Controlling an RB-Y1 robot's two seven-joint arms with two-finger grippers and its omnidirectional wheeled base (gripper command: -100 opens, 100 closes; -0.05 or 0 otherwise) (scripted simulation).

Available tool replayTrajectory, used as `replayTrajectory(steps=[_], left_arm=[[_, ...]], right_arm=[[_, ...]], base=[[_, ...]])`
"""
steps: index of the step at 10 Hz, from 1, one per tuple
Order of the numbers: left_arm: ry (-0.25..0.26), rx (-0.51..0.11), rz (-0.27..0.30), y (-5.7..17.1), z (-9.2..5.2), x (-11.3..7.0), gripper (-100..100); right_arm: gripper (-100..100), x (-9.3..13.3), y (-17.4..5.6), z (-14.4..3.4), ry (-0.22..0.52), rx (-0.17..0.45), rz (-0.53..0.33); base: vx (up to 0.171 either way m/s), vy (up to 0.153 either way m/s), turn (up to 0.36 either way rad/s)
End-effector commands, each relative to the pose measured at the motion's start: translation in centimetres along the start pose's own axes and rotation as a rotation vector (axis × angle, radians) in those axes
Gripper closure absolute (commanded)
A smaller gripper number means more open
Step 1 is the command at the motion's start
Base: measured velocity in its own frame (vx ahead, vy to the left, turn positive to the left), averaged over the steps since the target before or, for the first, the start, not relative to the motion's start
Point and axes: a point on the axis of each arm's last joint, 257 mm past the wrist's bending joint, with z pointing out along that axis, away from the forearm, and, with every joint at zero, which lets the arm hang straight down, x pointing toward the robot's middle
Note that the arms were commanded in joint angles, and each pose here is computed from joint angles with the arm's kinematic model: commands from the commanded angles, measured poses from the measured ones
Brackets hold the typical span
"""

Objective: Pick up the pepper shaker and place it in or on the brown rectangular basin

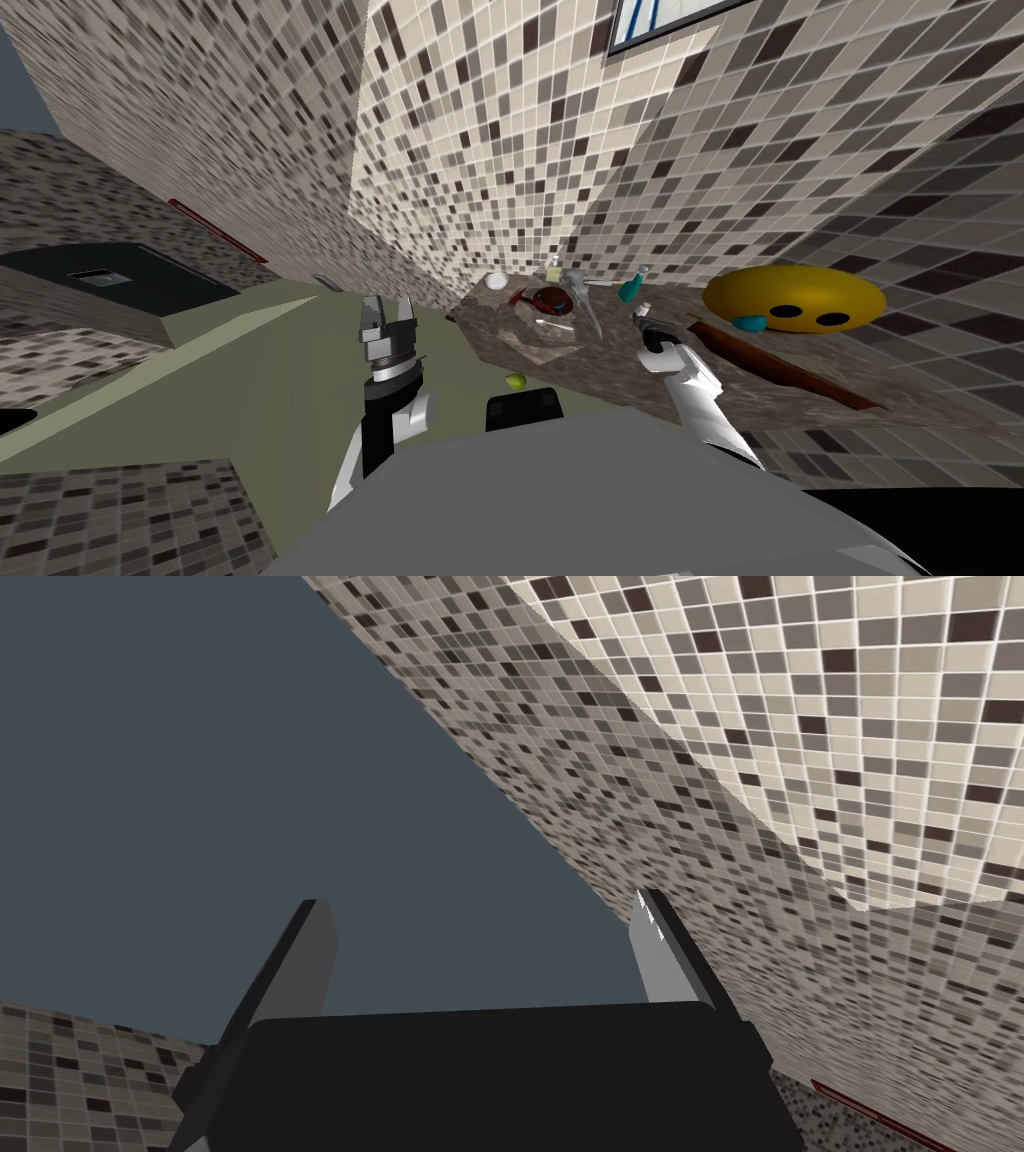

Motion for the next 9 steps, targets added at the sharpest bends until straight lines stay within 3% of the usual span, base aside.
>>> replayTrajectory(steps=[1, 9], left_arm=[[0.0, 0.0, 0.0, 0.0, 0.0, 0.0, 0], [0.0, 0.0, 0.0, 0.0, 0.0, 0.0, 0]], right_arm=[[-100, -0.2, 1.0, -0.2, -0.018, -0.026, -0.008], [-100, -0.8, 5.5, -1.2, -0.092, -0.144, -0.04]], base=[[-0.038, -0.014, -0.062], [-0.033, -0.03, -0.046]])
